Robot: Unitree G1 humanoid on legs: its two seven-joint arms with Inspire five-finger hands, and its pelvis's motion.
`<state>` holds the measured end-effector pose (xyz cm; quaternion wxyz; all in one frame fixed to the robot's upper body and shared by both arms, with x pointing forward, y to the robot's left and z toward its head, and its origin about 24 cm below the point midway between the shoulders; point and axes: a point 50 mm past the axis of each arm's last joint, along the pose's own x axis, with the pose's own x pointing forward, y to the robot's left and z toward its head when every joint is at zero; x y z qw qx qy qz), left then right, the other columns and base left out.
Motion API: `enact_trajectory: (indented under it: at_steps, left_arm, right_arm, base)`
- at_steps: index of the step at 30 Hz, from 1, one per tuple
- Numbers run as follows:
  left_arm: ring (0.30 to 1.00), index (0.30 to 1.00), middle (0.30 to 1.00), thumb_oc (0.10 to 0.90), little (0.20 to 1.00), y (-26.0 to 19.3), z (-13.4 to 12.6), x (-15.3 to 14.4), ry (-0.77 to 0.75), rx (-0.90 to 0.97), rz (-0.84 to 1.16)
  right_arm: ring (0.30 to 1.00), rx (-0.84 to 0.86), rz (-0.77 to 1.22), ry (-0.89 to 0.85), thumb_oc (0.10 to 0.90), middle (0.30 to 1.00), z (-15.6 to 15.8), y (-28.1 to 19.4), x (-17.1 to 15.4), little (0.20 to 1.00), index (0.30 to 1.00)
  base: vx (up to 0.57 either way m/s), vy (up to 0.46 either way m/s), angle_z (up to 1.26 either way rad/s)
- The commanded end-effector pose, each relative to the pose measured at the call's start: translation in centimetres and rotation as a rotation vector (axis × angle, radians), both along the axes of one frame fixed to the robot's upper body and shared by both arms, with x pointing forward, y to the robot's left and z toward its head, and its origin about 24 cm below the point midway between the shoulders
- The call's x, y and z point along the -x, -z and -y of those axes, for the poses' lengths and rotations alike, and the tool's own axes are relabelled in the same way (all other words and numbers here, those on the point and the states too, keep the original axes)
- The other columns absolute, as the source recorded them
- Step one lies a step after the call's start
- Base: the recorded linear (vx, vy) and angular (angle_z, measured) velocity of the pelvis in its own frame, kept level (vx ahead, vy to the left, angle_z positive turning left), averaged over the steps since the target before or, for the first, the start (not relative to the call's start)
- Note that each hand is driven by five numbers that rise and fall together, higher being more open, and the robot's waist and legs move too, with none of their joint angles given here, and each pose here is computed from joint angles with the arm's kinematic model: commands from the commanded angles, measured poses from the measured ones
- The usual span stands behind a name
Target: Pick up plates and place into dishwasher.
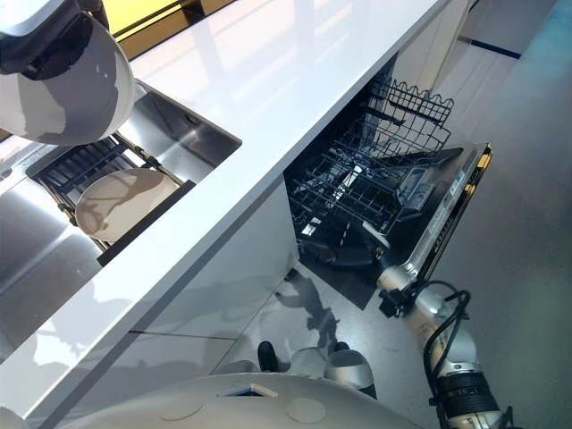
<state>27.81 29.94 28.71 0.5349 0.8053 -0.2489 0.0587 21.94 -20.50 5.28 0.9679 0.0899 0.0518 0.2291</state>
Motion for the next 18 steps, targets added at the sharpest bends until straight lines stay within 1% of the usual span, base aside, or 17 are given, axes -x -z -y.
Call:
enact_trajectory:
  at_steps: [1,2,3,4,5,6,7,9,10,12,16,18]
  left_arm:
    - [0.300,0.300,0.300,0.100,0.200,-4.8,-1.0,2.5,0.051,0.163,0.370]
    - [0.300,0.300,0.300,0.100,0.200,-3.7,0.2,2.9,0.092,0.189,0.398]
    - [0.300,0.300,0.300,0.100,0.200,-3.7,0.2,3.0,0.089,0.190,0.399]
    - [0.300,0.300,0.300,0.100,0.200,-3.1,1.9,3.4,0.159,0.214,0.443]
    - [0.300,0.300,0.300,0.100,0.200,-2.8,2.8,3.6,0.199,0.241,0.470]
    - [0.300,0.300,0.300,0.100,0.200,-2.5,3.3,3.6,0.227,0.255,0.482]
    - [0.300,0.300,0.300,0.100,0.200,-2.2,4.1,3.7,0.276,0.279,0.508]
    - [0.300,0.300,0.300,0.100,0.200,-2.0,5.2,3.4,0.332,0.318,0.541]
    - [0.300,0.300,0.300,0.100,0.200,-2.2,6.0,3.2,0.382,0.356,0.562]
    - [0.300,0.300,0.300,0.100,0.200,-2.3,7.0,2.8,0.434,0.409,0.588]
    - [0.300,0.300,0.300,0.100,0.200,-2.2,8.4,1.9,0.501,0.494,0.674]
    - [0.300,0.300,0.300,0.100,0.200,-2.2,9.0,1.7,0.511,0.496,0.732]
  right_arm:
    - [0.900,0.130,0.766,0.428,0.800,0.900,3.3,-12.4,-0.9,0.900,0.900]
    - [0.900,0.137,0.927,0.479,0.800,0.900,3.2,-14.8,-0.5,0.900,0.900]
    - [0.900,0.139,0.929,0.477,0.800,0.900,3.1,-14.9,-0.5,0.900,0.900]
    - [0.900,0.072,1.029,0.438,0.800,0.900,2.4,-16.7,-0.1,0.900,0.900]
    - [0.900,0.008,1.029,0.364,0.800,0.900,1.7,-17.3,-0.2,0.900,0.900]
    - [0.900,-0.027,1.005,0.307,0.800,0.900,1.0,-17.2,-0.5,0.900,0.900]
    - [0.900,-0.083,0.940,0.192,0.800,0.900,0.0,-17.1,-1.2,0.900,0.900]
    - [0.900,-0.132,0.847,0.048,0.800,0.900,-1.9,-16.8,-2.1,0.900,0.900]
    - [0.900,-0.177,0.765,-0.042,0.800,0.900,-3.4,-16.4,-2.8,0.900,0.900]
    - [0.900,-0.239,0.664,-0.130,0.800,0.900,-5.2,-16.0,-3.4,0.900,0.900]
    - [0.900,-0.333,0.533,-0.194,0.800,0.900,-8.1,-15.4,-4.5,0.900,0.900]
    - [0.900,-0.363,0.523,-0.203,0.800,0.900,-9.1,-15.4,-4.7,0.900,0.900]
  base:
    - [-0.03,0.024,0.03]
    - [-0.03,0.009,0.03]
    - [-0.03,0.018,0.01]
    - [-0.04,0.006,-0.01]
    - [-0.05,0.002,0.00]
    - [-0.05,-0.014,0.02]
    - [-0.05,-0.027,0.03]
    - [-0.06,-0.045,0.01]
    - [-0.06,-0.057,0.03]
    - [-0.04,-0.060,0.18]
    - [-0.01,-0.048,0.29]
    - [-0.02,-0.037,0.15]
